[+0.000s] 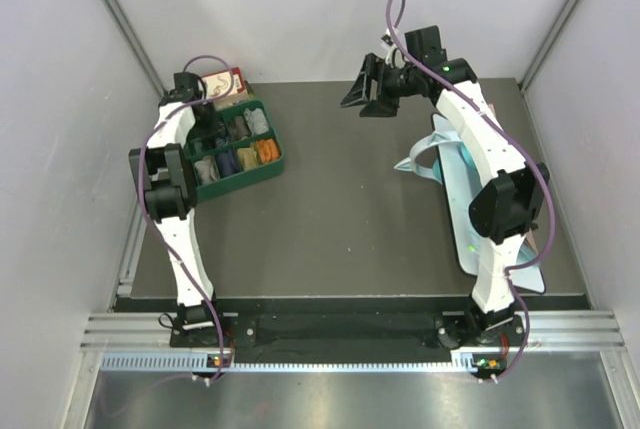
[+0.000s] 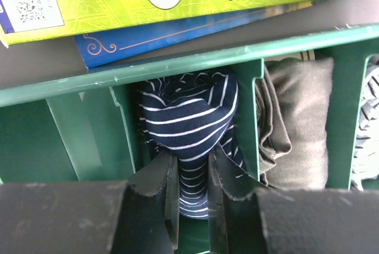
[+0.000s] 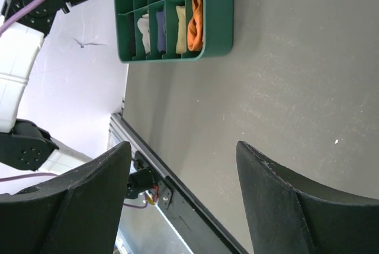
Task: Roll the underwear
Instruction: Place the underwear in the bin.
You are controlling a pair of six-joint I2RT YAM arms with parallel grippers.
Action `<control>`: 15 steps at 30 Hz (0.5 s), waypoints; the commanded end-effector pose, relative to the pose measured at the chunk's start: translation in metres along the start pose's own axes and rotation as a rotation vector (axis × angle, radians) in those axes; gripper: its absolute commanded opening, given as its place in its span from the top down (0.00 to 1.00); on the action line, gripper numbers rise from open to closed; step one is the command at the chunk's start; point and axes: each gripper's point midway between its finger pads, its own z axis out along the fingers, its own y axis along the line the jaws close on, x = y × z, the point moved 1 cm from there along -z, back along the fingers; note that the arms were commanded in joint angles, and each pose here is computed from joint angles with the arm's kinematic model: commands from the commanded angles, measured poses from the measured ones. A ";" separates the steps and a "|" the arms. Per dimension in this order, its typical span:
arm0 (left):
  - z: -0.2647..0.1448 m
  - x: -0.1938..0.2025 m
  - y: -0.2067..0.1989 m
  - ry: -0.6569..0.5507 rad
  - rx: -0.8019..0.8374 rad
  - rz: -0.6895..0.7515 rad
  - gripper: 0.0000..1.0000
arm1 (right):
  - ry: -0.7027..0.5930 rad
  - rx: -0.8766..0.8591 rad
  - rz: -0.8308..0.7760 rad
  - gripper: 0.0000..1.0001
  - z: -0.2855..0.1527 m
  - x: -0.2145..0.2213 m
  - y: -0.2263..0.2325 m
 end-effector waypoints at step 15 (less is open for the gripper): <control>-0.027 -0.007 -0.001 0.041 -0.014 -0.077 0.49 | -0.044 -0.043 -0.091 0.29 -0.014 -0.010 0.019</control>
